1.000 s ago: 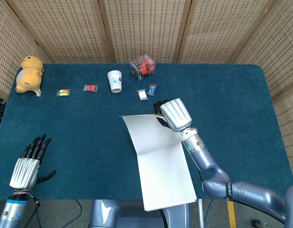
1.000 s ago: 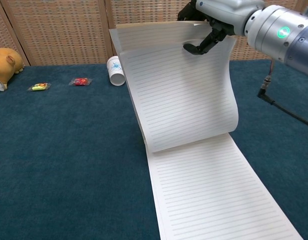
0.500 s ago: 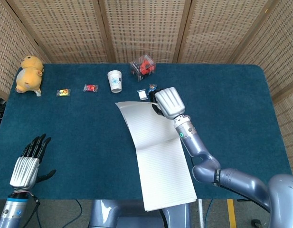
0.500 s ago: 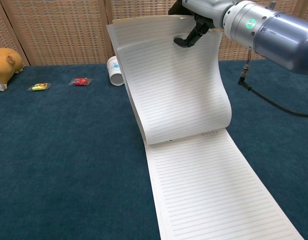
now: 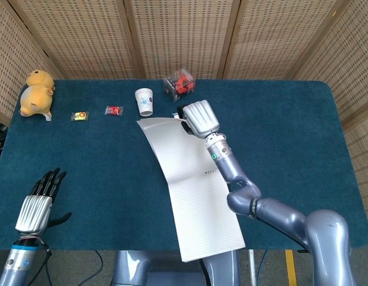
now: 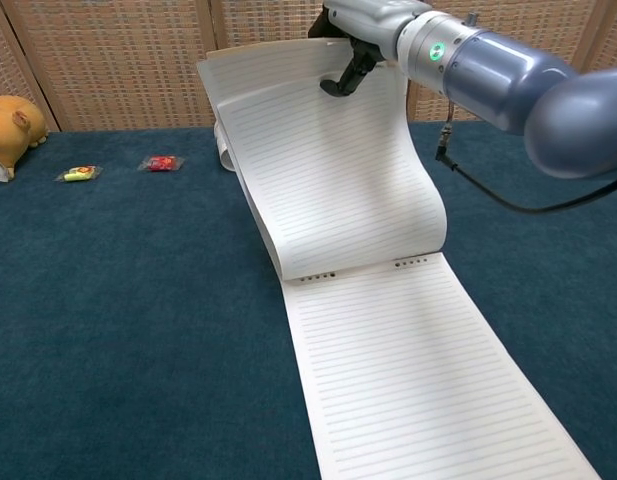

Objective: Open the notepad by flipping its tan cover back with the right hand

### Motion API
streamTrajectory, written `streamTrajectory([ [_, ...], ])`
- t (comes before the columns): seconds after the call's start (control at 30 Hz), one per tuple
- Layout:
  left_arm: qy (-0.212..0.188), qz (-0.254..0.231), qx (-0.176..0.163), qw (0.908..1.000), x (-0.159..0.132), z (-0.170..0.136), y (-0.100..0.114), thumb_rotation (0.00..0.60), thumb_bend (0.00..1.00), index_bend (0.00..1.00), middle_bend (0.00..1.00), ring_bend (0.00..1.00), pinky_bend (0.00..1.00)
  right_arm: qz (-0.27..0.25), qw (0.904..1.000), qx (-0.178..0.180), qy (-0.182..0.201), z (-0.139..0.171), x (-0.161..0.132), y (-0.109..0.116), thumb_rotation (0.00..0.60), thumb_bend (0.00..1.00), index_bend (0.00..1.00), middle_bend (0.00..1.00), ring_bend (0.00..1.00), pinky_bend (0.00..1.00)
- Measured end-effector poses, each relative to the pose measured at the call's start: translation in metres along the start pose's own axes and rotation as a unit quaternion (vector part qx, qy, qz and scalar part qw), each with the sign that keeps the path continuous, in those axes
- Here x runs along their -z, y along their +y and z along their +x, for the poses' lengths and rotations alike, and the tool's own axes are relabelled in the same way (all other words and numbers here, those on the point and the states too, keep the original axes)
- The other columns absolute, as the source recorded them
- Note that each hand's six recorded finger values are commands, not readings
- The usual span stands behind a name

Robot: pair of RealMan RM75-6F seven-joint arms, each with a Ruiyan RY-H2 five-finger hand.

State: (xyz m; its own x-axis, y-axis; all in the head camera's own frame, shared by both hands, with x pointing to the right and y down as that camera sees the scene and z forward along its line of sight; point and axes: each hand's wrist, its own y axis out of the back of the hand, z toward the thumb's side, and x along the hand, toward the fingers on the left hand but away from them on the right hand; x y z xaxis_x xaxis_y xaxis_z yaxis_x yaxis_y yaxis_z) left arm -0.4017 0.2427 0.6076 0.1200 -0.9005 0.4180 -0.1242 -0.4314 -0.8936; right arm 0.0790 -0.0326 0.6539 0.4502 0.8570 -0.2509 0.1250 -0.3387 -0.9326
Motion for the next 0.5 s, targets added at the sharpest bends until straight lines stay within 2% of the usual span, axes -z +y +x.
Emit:
streamTrajectory([
  [0.17,0.002,-0.001,0.002,1.0,0.001,0.001,-0.001,0.6,0.07,0.0,0.0,0.0,0.14,0.002,1.0,-0.005,0.001,-0.008,-0.003,-0.006,0.6,0.63,0.76,0.7,0.65,0.73],
  [0.4,0.003,-0.002,0.005,1.0,0.002,0.003,-0.002,0.6,0.07,0.0,0.0,0.0,0.14,0.004,0.9999,-0.011,-0.002,-0.016,-0.004,-0.015,0.6,0.55,0.71,0.63,0.57,0.55],
  [0.5,0.003,-0.002,0.005,1.0,0.001,0.003,-0.002,0.6,0.07,0.0,0.0,0.0,0.14,0.004,0.9999,-0.013,-0.001,-0.018,-0.006,-0.017,0.6,0.52,0.69,0.63,0.56,0.53],
])
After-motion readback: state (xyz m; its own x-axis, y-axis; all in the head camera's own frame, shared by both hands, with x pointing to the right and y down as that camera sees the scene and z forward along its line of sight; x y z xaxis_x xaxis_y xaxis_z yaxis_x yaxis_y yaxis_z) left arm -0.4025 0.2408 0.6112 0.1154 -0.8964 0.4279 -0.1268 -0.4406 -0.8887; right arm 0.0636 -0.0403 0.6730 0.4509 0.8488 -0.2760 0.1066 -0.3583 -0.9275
